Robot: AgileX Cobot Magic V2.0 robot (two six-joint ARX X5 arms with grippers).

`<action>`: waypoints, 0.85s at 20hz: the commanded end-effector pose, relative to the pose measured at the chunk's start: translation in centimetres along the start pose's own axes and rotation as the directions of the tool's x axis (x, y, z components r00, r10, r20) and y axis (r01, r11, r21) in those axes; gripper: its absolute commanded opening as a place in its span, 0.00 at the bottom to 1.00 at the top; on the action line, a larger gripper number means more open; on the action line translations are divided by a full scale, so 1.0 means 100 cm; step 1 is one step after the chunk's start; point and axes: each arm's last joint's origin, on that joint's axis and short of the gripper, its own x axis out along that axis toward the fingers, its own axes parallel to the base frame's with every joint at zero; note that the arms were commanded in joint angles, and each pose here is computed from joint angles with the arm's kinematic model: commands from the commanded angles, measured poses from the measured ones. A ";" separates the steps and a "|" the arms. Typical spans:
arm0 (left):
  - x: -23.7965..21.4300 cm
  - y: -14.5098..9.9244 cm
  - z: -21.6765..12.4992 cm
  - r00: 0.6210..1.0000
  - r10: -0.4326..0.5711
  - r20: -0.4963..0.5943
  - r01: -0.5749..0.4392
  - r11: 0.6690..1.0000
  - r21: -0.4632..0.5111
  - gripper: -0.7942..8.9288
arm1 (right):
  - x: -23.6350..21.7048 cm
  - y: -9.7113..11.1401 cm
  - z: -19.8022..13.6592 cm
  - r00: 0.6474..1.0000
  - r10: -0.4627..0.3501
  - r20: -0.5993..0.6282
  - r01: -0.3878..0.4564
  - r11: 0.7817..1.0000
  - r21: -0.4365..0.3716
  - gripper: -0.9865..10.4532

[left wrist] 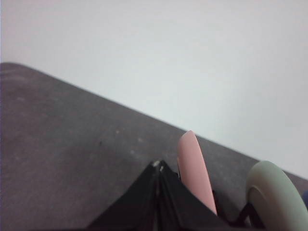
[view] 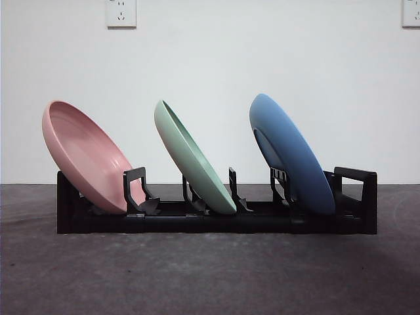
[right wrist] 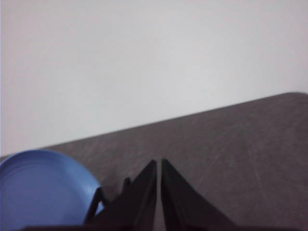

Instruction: Place the plate

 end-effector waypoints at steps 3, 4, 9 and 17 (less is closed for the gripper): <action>-0.002 -0.018 0.038 0.990 0.029 -0.141 -0.017 0.996 0.085 0.09 | 0.001 0.011 0.026 0.992 0.077 -0.099 -0.078 0.997 -0.007 0.10; -0.001 -0.022 0.044 0.982 0.028 -0.185 -0.010 0.995 0.101 0.09 | 0.002 0.013 0.031 0.987 0.099 -0.130 -0.100 0.995 -0.002 0.10; 0.008 -0.034 0.065 0.914 0.066 -0.399 -0.005 0.989 0.151 0.09 | 0.011 0.022 0.051 0.932 0.151 -0.330 -0.146 0.988 0.041 0.10; 0.028 -0.041 0.072 0.723 0.101 -0.683 0.009 0.988 0.156 0.09 | 0.034 0.033 0.077 0.750 0.126 -0.649 -0.132 0.990 0.040 0.10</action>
